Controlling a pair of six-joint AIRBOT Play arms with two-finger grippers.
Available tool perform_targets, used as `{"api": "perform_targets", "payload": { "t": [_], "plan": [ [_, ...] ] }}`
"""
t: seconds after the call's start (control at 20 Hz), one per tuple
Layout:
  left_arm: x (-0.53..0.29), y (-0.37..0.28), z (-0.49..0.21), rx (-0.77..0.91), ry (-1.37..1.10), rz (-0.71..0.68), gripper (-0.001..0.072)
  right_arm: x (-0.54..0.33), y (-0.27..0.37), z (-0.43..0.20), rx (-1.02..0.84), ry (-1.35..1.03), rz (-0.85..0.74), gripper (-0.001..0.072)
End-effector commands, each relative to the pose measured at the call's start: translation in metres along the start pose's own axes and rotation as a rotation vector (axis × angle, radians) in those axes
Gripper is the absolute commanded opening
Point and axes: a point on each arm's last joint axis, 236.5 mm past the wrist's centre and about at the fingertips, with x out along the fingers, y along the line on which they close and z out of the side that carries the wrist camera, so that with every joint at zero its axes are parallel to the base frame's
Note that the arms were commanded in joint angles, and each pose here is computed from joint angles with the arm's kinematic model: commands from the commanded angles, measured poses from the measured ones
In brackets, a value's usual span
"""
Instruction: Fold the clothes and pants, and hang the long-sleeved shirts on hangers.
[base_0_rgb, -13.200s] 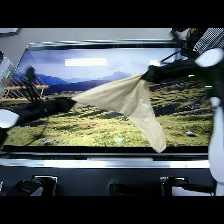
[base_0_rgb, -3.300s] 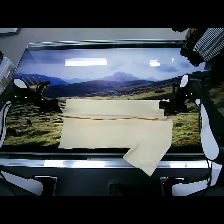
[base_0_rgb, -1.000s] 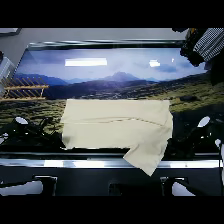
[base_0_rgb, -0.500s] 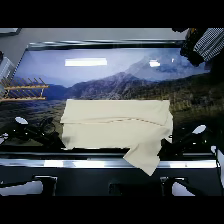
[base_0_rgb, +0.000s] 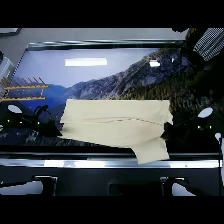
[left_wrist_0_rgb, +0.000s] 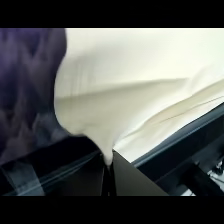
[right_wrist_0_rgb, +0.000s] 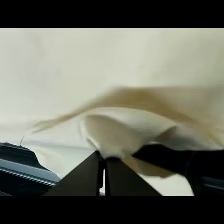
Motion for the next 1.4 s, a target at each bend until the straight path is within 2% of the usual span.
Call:
{"api": "perform_targets", "payload": {
  "t": [0.0, 0.4, 0.65, 0.85, 0.9, 0.95, 1.0, 1.05, 1.1, 1.2, 1.3, 1.35],
  "plan": [
    [-0.023, -0.011, 0.041, 0.022, -0.079, 0.034, 0.0019, -0.029, 0.036, 0.056, -0.110, -0.095, -0.044, 0.0036],
    [-0.048, -0.026, 0.153, 0.043, -0.184, 0.069, 0.0020, -0.040, 0.055, 0.189, -0.074, -0.256, -0.004, 0.0038],
    [-0.035, -0.040, 0.194, 0.066, -0.223, 0.020, 0.0020, -0.032, 0.071, 0.231, -0.040, -0.385, 0.106, 0.0039],
    [-0.023, -0.029, 0.199, 0.031, -0.209, 0.015, 0.0020, -0.011, 0.077, 0.232, -0.029, -0.341, 0.154, 0.0040],
    [-0.019, -0.028, 0.195, 0.017, -0.186, 0.010, 0.0040, -0.007, 0.077, 0.230, -0.028, -0.329, 0.156, 0.0040],
    [-0.019, -0.029, 0.189, 0.019, -0.162, 0.006, 0.0225, -0.008, 0.079, 0.228, -0.029, -0.321, 0.161, 0.0044],
    [-0.021, -0.031, 0.182, 0.022, -0.136, 0.001, 0.0532, -0.014, 0.078, 0.226, -0.021, -0.321, 0.165, 0.0123],
    [-0.029, -0.032, 0.174, 0.028, -0.107, -0.007, 0.0660, -0.026, 0.076, 0.223, -0.023, -0.318, 0.170, 0.0278],
    [-0.042, -0.034, 0.168, 0.036, -0.092, -0.013, 0.0660, -0.042, 0.071, 0.218, -0.030, -0.310, 0.176, 0.0413],
    [-0.081, -0.038, 0.163, 0.058, -0.129, -0.013, 0.0661, -0.077, 0.040, 0.201, -0.027, -0.273, 0.190, 0.0608],
    [-0.122, -0.044, 0.163, 0.051, -0.225, -0.001, 0.0715, -0.094, -0.012, 0.179, 0.068, -0.210, 0.192, 0.0696],
    [-0.138, -0.048, 0.162, 0.047, -0.265, 0.004, 0.0715, -0.094, -0.041, 0.168, 0.119, -0.178, 0.169, 0.0712]
  ]
}}
